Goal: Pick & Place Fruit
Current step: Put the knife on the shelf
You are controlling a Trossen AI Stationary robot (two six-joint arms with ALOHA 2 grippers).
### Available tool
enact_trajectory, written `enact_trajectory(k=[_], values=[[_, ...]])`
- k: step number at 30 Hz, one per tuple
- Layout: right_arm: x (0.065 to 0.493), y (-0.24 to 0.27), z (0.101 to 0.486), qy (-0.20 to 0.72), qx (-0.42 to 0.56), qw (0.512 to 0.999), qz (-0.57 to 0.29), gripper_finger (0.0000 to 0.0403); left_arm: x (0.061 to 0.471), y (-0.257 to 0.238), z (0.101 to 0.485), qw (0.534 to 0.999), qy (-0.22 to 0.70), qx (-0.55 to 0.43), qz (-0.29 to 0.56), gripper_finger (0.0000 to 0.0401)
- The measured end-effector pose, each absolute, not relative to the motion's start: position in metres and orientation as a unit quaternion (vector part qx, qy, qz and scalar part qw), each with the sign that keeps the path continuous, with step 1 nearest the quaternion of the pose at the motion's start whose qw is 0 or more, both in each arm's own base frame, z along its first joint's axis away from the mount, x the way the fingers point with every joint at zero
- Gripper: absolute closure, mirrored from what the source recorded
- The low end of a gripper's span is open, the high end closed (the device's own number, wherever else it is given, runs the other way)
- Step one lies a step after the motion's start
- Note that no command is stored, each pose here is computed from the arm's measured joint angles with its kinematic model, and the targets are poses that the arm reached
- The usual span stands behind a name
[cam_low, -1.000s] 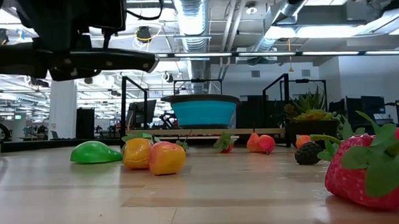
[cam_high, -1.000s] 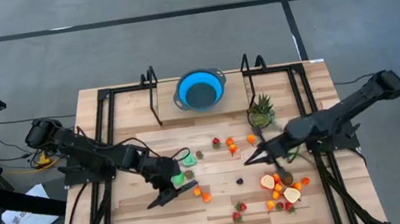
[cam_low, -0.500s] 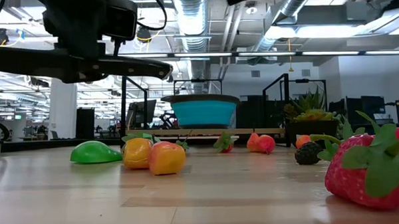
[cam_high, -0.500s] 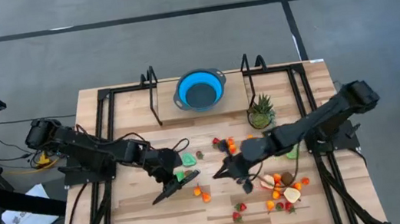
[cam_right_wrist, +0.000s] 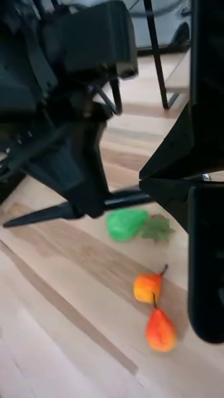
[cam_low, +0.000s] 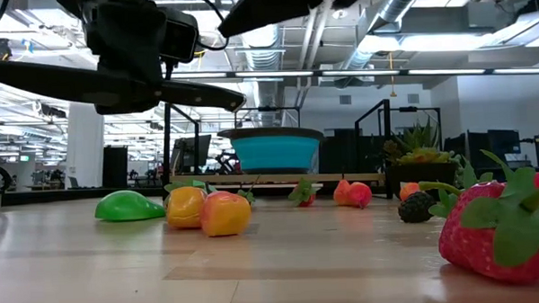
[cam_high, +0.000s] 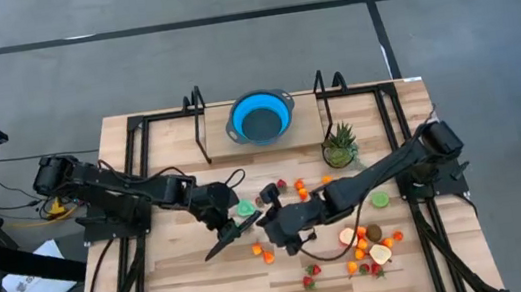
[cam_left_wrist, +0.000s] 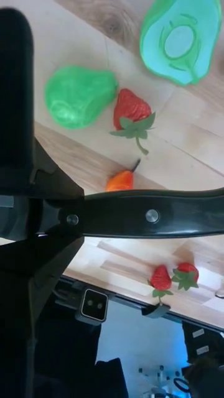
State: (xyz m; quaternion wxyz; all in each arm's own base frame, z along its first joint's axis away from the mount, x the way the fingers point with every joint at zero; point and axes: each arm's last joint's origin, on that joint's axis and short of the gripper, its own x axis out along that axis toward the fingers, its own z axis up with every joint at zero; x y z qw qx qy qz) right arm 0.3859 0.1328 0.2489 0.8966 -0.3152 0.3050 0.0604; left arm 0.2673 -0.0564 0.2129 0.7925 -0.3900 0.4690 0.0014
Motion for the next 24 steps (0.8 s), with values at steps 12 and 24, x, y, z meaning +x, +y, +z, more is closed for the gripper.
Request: enact_trajectory(k=[12, 24], values=[[0.386, 0.134, 0.252, 0.333, -0.355, 0.870, 0.080, 0.0321, 0.268, -0.057, 0.214, 0.794, 0.465, -0.391, -0.003, 0.0329], [0.394, 0.125, 0.238, 0.351, -0.358, 0.862, 0.076, 0.0189, 0.269, -0.058, 0.215, 0.794, 0.461, -0.397, -0.014, 0.0329]])
